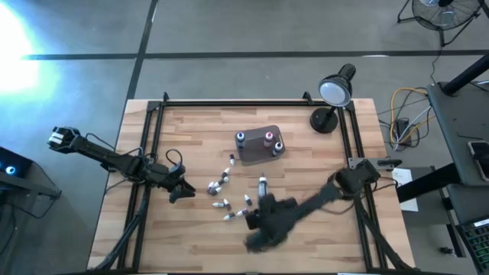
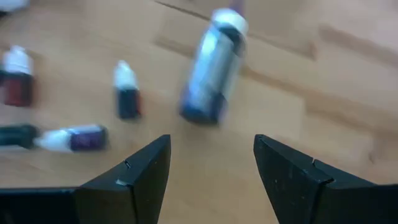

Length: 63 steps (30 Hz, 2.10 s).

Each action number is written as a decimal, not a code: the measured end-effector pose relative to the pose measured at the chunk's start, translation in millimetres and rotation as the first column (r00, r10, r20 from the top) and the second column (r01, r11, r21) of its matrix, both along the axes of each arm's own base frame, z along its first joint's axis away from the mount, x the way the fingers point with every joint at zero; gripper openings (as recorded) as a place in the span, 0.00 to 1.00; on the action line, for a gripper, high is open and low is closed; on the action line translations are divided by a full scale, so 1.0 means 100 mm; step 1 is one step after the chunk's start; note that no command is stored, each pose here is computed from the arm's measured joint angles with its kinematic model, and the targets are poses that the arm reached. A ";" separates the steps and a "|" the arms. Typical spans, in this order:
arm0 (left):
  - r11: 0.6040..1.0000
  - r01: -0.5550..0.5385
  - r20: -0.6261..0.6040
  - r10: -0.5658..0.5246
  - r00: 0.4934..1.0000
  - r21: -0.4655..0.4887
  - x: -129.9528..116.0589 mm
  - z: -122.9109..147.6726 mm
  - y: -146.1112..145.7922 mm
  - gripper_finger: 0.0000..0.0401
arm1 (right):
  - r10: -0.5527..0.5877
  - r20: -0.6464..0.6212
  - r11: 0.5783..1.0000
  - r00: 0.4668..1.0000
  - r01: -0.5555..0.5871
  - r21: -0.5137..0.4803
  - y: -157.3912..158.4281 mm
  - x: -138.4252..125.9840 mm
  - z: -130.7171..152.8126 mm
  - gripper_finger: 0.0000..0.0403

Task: Pick & Place food coloring
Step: Put the big purple food coloring bottle into the black transparent bin

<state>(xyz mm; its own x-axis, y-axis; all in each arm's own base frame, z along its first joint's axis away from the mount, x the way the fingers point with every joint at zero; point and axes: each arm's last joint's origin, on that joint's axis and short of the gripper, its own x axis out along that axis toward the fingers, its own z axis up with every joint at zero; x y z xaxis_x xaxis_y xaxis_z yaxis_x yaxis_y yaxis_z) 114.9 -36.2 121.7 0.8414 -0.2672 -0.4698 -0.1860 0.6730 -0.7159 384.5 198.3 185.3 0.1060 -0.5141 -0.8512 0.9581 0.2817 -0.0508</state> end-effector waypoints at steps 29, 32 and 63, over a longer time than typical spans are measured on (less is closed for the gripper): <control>0.999 -0.019 -0.022 0.018 1.000 -0.030 0.00 -0.01 0.00 0.38 | 0.030 -0.142 0.891 0.989 0.038 0.453 -1.77 0.39 -0.28 0.56; 0.999 -0.019 -0.022 0.018 1.000 -0.030 0.00 -0.01 0.00 0.38 | 0.126 -0.135 0.897 0.983 -0.055 0.439 -1.78 0.40 -0.30 0.56; 0.999 -0.019 -0.022 0.018 1.000 -0.030 0.00 -0.01 0.00 0.38 | 0.303 -0.102 0.947 0.948 -0.287 0.142 -1.44 0.33 0.07 0.27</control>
<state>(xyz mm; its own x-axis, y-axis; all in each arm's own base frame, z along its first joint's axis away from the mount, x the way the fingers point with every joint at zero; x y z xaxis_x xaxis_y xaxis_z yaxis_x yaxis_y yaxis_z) 114.4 -36.1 120.9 0.8360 -0.2658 -0.4800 -0.2139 0.6477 -0.7313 417.7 54.1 191.9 0.1297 -0.3653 -0.9218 0.8200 0.5621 -0.1074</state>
